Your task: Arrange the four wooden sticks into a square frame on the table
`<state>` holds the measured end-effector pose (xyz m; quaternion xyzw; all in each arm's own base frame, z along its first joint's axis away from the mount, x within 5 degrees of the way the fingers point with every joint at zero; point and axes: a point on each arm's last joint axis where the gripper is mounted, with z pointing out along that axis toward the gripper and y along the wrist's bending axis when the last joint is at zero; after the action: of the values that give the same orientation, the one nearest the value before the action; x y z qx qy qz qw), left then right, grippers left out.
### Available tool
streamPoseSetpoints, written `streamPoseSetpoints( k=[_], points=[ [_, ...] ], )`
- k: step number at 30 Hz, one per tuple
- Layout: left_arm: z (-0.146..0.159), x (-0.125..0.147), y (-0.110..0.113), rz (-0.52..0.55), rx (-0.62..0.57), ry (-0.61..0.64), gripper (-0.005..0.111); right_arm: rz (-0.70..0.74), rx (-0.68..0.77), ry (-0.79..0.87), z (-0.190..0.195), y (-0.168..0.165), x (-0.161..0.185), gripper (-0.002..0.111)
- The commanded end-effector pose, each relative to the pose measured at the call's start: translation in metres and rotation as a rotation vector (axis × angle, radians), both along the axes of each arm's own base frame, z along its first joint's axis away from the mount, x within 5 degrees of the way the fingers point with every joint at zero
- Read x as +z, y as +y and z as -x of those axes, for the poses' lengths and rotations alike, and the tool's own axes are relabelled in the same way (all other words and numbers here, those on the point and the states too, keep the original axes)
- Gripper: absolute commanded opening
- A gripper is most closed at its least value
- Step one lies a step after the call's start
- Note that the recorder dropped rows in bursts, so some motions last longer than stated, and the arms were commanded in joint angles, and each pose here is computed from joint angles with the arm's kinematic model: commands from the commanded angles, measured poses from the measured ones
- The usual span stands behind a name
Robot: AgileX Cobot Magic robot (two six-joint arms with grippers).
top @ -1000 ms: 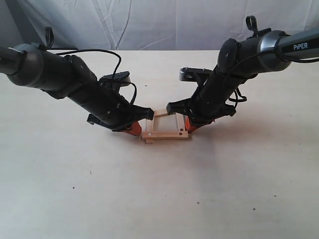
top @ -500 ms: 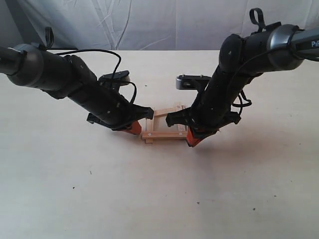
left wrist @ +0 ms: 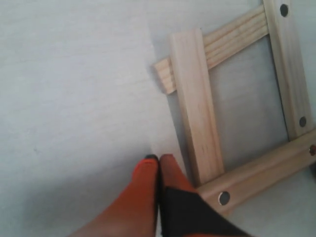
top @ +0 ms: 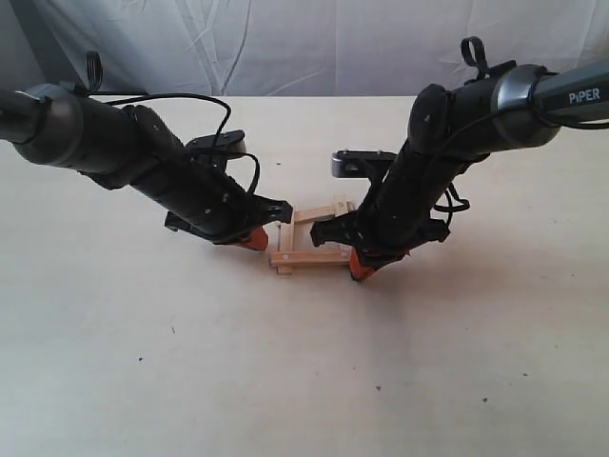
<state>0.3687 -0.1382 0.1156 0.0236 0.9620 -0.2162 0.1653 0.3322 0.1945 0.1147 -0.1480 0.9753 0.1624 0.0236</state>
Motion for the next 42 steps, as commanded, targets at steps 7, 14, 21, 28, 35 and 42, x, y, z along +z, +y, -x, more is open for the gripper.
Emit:
streamPoseSetpoints(
  k=[7,14,21,28,35,42],
  points=[
    [-0.001,0.004,-0.001,-0.007,-0.006,-0.022,0.0,0.012,0.008,-0.086,-0.006,-0.002,0.002,0.0],
    [-0.002,0.045,0.021,0.001,-0.006,-0.096,0.0,-0.038,-0.119,-0.155,-0.019,-0.039,0.051,0.0],
    [0.014,0.067,0.029,-0.101,-0.176,-0.099,0.0,-0.052,-0.115,-0.215,-0.03,-0.045,0.065,0.0],
    [0.041,0.041,0.013,-0.109,-0.239,-0.026,0.0,-0.076,-0.076,-0.209,-0.073,-0.027,0.068,0.0],
    [0.053,0.029,-0.011,-0.125,-0.261,-0.091,0.0,-0.08,-0.039,-0.147,-0.111,-0.011,0.043,0.0],
    [0.053,0.007,-0.015,-0.129,-0.266,-0.036,0.0,-0.03,-0.042,-0.096,-0.128,-0.008,0.024,0.0]
  ],
)
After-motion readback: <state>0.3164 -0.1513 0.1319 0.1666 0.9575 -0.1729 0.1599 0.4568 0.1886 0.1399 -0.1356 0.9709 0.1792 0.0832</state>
